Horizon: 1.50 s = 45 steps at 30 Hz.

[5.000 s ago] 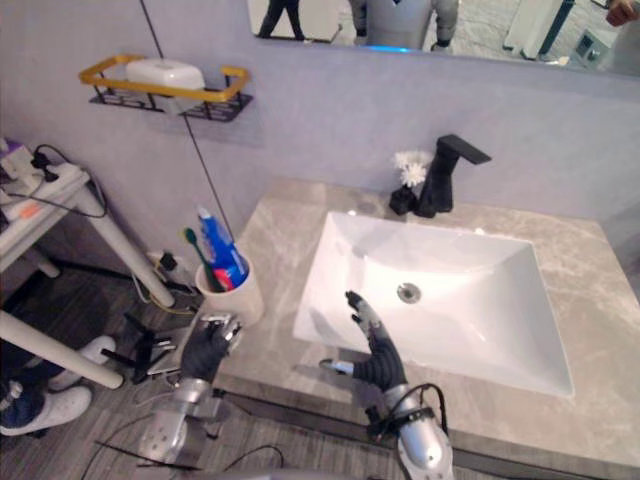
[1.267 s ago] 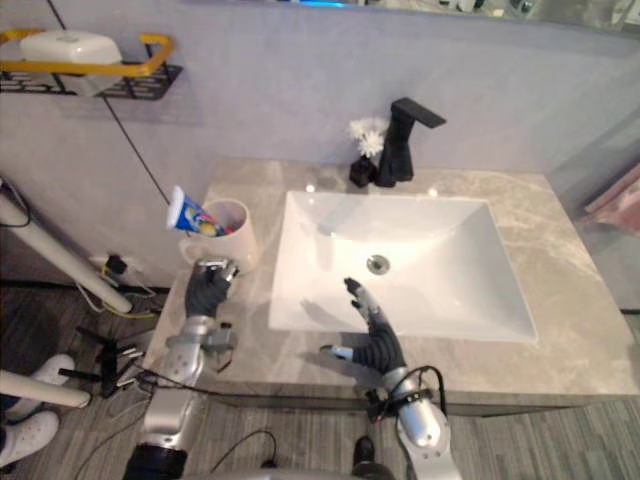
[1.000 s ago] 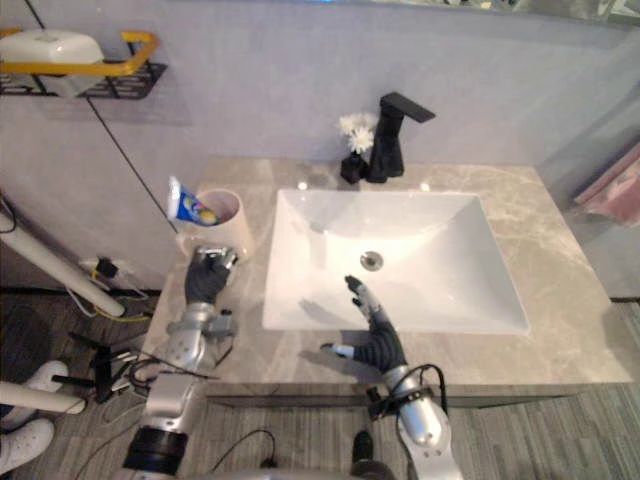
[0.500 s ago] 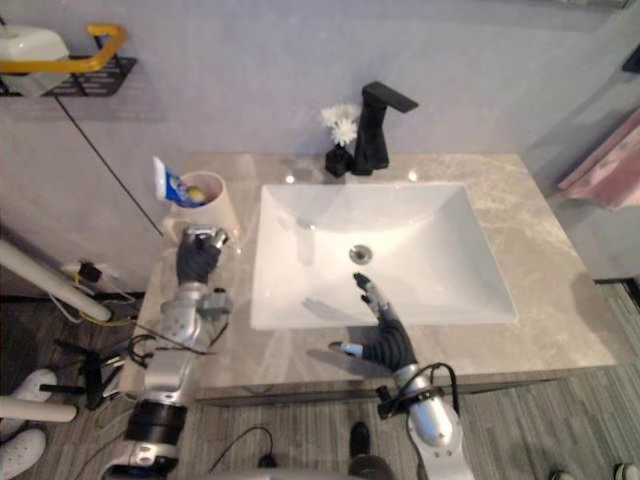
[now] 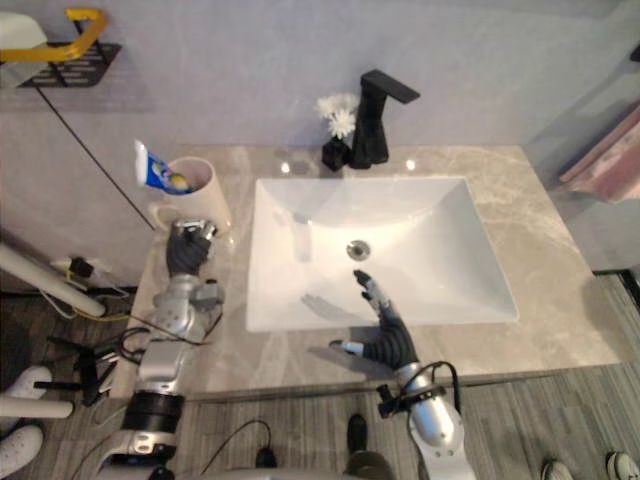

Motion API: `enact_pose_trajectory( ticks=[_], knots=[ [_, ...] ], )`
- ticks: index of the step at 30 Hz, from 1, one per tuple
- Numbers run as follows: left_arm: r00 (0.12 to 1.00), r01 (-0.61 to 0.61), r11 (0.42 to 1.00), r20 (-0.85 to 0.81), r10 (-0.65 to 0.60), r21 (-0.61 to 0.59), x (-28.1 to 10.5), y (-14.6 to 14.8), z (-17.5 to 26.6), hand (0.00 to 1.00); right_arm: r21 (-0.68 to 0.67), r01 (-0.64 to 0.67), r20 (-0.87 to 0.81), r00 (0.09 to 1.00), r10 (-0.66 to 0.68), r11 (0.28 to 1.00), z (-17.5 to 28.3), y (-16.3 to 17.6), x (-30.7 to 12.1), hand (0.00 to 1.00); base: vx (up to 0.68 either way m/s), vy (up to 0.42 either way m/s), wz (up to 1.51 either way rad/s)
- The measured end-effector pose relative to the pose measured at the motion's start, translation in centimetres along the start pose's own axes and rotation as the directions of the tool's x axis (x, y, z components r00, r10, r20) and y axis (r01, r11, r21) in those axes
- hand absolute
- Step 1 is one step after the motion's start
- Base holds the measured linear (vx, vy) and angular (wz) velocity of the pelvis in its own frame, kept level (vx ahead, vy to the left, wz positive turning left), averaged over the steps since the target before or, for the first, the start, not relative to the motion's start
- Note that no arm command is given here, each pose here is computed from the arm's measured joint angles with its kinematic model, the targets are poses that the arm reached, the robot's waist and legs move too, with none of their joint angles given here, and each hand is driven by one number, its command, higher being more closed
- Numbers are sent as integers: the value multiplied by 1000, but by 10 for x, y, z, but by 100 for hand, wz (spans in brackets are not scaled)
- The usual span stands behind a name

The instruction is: Organize washtable

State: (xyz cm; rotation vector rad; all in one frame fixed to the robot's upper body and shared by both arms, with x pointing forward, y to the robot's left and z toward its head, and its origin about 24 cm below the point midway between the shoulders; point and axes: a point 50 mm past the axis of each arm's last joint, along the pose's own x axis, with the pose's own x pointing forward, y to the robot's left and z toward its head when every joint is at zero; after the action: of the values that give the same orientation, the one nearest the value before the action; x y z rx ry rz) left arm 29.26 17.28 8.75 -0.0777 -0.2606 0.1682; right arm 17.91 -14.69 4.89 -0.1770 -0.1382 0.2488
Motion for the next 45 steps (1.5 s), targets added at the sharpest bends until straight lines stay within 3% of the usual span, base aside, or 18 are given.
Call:
enact_pose_trajectory(
  ticks=[8, 13, 20, 27, 30, 36, 41, 42, 45],
  knots=[
    [1000, 9, 1000, 0, -9, -4, 0, -3, 0, 100, 2, 1, -10, 1000, -1, 1000, -1, 0, -2, 0, -25, -19, 4],
    [997, 71, 996, 8, -70, -46, -11, -21, 2, 100, 9, -3, -28, 1000, 3, 1000, -4, 2, -5, 0, -36, -24, 10],
    [945, 324, 934, 103, -312, -151, -51, -59, 23, 100, 12, -5, -40, 999, 5, 1000, -7, 3, -7, 0, -52, -28, 14],
    [905, 390, 902, 257, -338, -187, -73, -52, 56, 100, -10, -17, -54, 998, 16, 1000, -11, -1, -10, 0, -40, -27, 17],
    [905, 368, 910, 299, -304, -189, -80, -40, 68, 100, -14, -15, -65, 998, 14, 1000, -13, -2, -11, 0, -36, -31, 18],
    [944, 201, 970, 293, -154, -138, -95, 6, 73, 100, -46, 32, -95, 995, -36, 998, -13, -18, -21, 0, -47, -25, 11],
    [976, 9, 999, 219, 2, -52, -111, 48, 66, 100, -123, 180, -34, 982, -185, 976, 13, -48, -41, 0, -6, -4, -1],
    [977, -26, 999, 210, 34, -41, -114, 55, 65, 0, -134, 213, -24, 976, -218, 968, 16, -54, -44, 0, 6, -4, -3],
    [979, -112, 994, 171, 110, 2, -124, 74, 61, 0, -146, 298, -8, 953, -302, 943, 24, -67, -57, 0, -57, -10, 0]
  ],
)
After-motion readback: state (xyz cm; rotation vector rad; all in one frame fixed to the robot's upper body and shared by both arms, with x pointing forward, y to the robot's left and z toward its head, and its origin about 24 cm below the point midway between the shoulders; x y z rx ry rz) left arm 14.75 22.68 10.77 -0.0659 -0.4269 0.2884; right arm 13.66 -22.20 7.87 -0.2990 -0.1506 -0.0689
